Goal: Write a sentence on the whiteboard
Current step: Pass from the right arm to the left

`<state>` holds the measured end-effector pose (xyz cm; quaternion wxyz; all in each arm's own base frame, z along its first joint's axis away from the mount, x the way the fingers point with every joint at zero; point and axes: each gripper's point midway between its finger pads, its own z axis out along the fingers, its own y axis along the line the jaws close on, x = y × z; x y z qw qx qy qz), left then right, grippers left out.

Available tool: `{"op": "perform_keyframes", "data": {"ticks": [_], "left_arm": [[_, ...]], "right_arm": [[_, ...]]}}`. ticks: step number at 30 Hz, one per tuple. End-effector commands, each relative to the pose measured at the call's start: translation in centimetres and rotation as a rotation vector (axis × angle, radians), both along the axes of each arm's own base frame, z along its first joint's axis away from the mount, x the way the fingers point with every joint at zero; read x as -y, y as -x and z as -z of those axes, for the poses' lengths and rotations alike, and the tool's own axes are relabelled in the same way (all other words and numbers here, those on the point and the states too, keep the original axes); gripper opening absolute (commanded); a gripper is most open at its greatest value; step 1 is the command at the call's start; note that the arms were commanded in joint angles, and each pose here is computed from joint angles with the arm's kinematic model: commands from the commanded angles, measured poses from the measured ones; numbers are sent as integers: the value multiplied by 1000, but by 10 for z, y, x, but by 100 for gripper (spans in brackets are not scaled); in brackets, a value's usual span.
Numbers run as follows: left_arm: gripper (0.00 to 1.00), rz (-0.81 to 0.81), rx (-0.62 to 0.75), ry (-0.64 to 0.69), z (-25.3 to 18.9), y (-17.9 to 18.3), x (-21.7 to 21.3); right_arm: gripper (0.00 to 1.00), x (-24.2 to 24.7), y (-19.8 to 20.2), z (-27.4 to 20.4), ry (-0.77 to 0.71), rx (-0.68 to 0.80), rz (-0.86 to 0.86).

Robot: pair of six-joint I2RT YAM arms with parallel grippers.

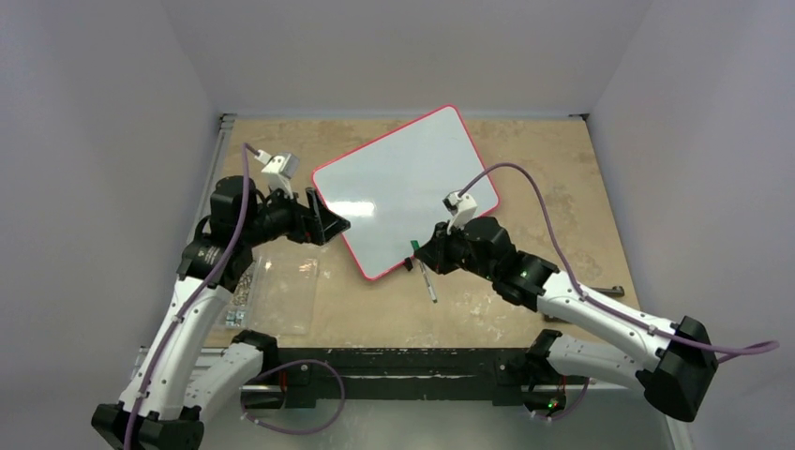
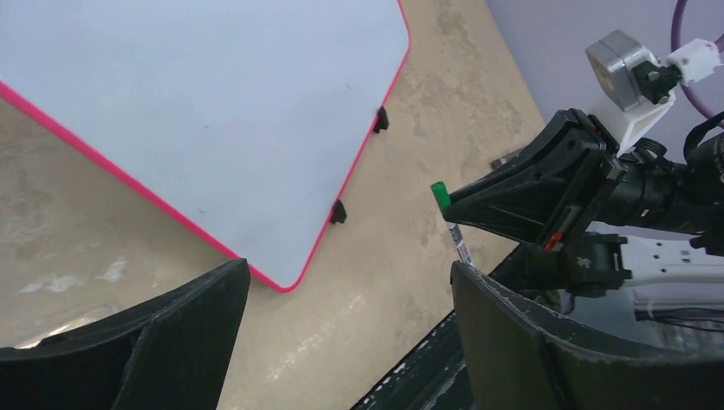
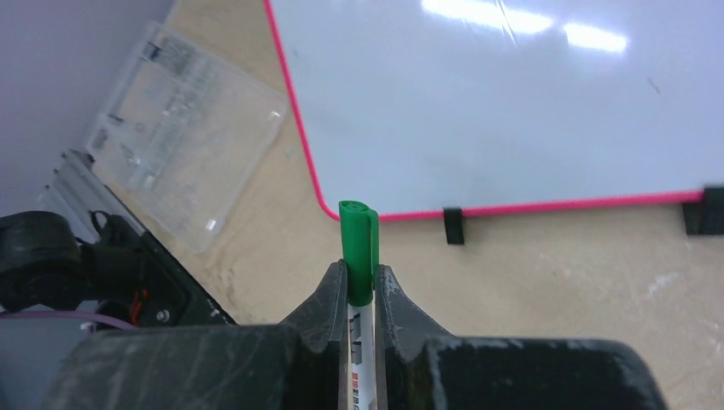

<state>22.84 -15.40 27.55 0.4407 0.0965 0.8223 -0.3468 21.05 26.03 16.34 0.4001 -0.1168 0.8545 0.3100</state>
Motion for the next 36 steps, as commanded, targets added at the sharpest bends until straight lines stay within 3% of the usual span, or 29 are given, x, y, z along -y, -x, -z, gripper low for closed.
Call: {"op": "perform_keyframes", "data": {"ticks": [1,9,22,27,28,30,36], "left_arm": [[86,100,-81,214,-14,-4,43],[74,187,-147,279,-17,-8,96],[56,215,-197,324,-16,-14,133],[38,213,-209,333,-14,-17,139],[29,212,-213,333,-13,-17,140],[1,205,-224,334,-11,-18,141],[0,160,-209,353,-17,-20,136]], "right_arm": [[0,-32,-8,-89,-185,262,-138],[0,-53,-8,-129,-236,384,-252],[0,-50,-2,-138,-262,414,-271],[0,-52,-1,-138,-261,414,-286],[0,-52,-1,-137,-259,414,-284],[0,-51,-3,-137,-259,417,-274],[0,-45,-11,-138,-242,418,-216]]}}
